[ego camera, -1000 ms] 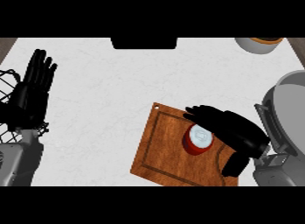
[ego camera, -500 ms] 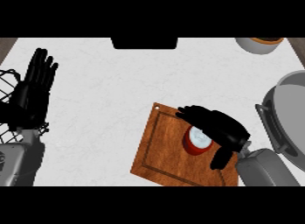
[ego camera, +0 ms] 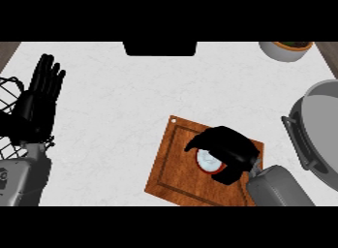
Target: Pick the can from the cutting board and place it in the pot
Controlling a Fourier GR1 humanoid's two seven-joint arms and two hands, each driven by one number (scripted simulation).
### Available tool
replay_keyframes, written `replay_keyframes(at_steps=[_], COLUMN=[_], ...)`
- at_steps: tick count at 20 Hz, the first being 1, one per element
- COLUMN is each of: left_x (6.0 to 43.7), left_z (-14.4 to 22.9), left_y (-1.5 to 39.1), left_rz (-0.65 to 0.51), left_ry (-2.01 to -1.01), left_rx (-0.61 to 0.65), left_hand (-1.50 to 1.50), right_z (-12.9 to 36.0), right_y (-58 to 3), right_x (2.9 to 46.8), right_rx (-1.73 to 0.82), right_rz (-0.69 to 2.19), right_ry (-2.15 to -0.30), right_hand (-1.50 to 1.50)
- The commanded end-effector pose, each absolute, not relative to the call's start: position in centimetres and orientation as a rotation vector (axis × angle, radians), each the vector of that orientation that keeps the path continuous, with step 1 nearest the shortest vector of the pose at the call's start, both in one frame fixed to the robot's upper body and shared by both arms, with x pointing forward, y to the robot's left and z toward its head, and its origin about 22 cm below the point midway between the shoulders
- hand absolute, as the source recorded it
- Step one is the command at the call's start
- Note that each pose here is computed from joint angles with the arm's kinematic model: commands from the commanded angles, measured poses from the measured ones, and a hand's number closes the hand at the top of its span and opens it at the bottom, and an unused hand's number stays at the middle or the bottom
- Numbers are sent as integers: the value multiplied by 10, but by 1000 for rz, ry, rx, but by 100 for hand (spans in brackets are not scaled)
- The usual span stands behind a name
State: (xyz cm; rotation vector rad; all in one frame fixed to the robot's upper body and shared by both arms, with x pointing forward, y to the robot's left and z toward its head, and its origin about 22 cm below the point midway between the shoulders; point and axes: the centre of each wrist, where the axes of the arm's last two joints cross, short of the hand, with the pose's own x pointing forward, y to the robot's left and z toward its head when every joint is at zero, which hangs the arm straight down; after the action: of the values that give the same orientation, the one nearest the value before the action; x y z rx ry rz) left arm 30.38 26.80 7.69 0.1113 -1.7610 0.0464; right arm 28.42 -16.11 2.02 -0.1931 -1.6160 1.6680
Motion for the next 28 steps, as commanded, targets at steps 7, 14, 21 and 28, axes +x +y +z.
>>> replay_keyframes(at_steps=[7,14,21,28], left_x=[299,300,303,309], left_z=[71,81,90,89], left_y=[274,267,260,245], left_rz=[56,43,25,-18], left_ry=[-1760,-1765,-1792,-1794], left_rx=[111,95,75,34], left_hand=[0,0,0,0], right_z=[-7,35,66,143], right_y=[-137,-168,-202,-198], right_x=[272,329,369,410], right_rx=[-200,-733,-1111,-1557], right_rz=[1723,1249,694,250], right_ry=[-1659,-1457,-1108,-896], right_hand=[150,150,150,150])
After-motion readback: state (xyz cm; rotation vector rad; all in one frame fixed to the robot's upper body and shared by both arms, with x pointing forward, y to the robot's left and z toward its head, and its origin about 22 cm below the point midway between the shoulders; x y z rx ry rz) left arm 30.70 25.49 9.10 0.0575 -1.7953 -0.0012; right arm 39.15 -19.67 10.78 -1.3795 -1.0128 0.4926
